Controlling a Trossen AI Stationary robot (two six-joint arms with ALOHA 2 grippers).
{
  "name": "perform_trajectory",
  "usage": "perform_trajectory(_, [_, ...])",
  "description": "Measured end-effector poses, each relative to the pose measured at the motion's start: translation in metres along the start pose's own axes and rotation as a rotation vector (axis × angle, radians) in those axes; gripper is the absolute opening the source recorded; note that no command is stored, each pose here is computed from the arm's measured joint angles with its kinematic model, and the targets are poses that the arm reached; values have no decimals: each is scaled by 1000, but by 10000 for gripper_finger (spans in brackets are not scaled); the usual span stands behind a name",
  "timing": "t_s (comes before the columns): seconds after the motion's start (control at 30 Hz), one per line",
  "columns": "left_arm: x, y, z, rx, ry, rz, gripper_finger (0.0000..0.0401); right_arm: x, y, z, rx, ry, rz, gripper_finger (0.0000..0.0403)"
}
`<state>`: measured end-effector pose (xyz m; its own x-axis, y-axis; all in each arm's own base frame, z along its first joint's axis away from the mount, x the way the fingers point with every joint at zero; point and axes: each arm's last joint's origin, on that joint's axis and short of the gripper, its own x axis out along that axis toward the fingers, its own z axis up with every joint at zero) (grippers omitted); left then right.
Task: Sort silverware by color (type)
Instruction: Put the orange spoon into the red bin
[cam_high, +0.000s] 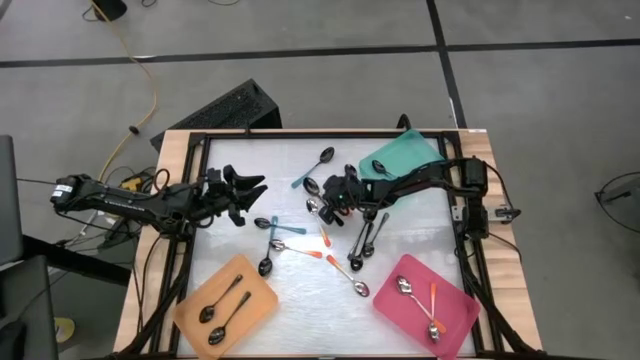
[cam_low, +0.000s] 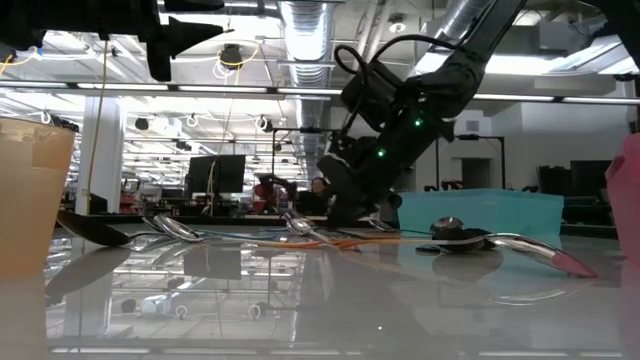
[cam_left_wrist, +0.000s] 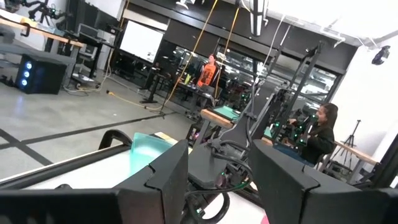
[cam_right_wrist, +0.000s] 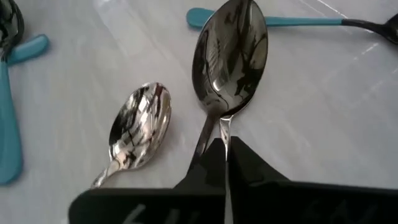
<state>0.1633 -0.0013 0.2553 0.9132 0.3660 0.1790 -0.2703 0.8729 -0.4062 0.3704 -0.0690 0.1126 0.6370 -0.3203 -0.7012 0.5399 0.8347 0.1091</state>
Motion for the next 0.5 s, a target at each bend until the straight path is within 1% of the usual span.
perform_trajectory(0.17, [0, 1, -2, -8, 19, 7, 157, -7, 2, 5, 4, -17, 18, 5])
perform_trajectory(0.3, [0, 1, -2, -7, 23, 8, 157, -14, 4, 14, 10, -36, 28, 3])
perform_trajectory(0.4, [0, 1, -2, -8, 19, 7, 157, -20, 9, 31, 19, -98, 52, 3])
perform_trajectory(0.47, [0, 1, -2, -8, 19, 7, 157, -26, 10, 36, 4, -91, 44, 2])
perform_trajectory(0.5, [0, 1, -2, -8, 19, 7, 157, -29, 12, 43, -2, -114, 49, 2])
